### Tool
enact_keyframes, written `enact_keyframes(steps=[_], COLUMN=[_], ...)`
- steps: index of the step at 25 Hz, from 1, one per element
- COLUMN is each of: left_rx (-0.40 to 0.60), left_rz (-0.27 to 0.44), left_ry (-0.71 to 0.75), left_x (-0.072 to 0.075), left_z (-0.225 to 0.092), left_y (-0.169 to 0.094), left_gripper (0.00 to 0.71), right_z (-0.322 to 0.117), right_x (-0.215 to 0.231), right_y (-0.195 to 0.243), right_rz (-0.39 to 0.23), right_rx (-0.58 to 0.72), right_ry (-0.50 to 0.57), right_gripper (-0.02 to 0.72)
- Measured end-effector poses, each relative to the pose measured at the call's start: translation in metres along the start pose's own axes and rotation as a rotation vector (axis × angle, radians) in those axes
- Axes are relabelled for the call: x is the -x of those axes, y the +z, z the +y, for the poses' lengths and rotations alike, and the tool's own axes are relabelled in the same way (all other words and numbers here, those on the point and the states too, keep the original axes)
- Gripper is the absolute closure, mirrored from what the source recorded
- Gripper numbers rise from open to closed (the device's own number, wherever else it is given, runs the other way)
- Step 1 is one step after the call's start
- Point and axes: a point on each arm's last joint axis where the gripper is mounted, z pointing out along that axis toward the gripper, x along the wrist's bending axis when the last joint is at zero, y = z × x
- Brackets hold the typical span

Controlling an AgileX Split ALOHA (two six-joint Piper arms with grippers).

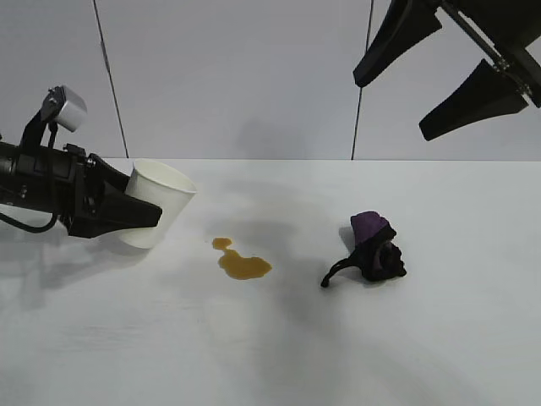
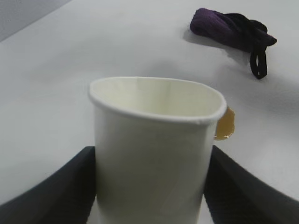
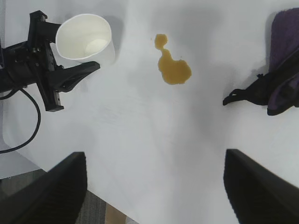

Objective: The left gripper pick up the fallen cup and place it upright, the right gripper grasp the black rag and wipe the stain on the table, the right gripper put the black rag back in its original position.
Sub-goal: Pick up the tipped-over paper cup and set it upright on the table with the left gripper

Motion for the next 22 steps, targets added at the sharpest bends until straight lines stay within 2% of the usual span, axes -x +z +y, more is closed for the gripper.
enact_keyframes(steps=[9, 17, 22], left_rx=[0.0, 0.047, 0.053], left_rz=[-0.021, 0.031, 0.044], left_ry=[0.03, -0.053, -0.069], left_x=[0.002, -0.015, -0.018], left_z=[-0.011, -0.022, -0.023], left_y=[0.005, -0.02, -0.025], left_gripper=[0.254, 0.254, 0.254], right_z=[0.0, 0.0, 0.0], right_x=[0.0, -0.001, -0.001], right_y=[0.0, 0.0, 0.0], right_rz=[0.003, 0.007, 0.009], right_rx=[0.001, -0.001, 0.001], right_ry=[0.002, 0.004, 0.006], right_gripper=[0.146, 0.146, 0.146])
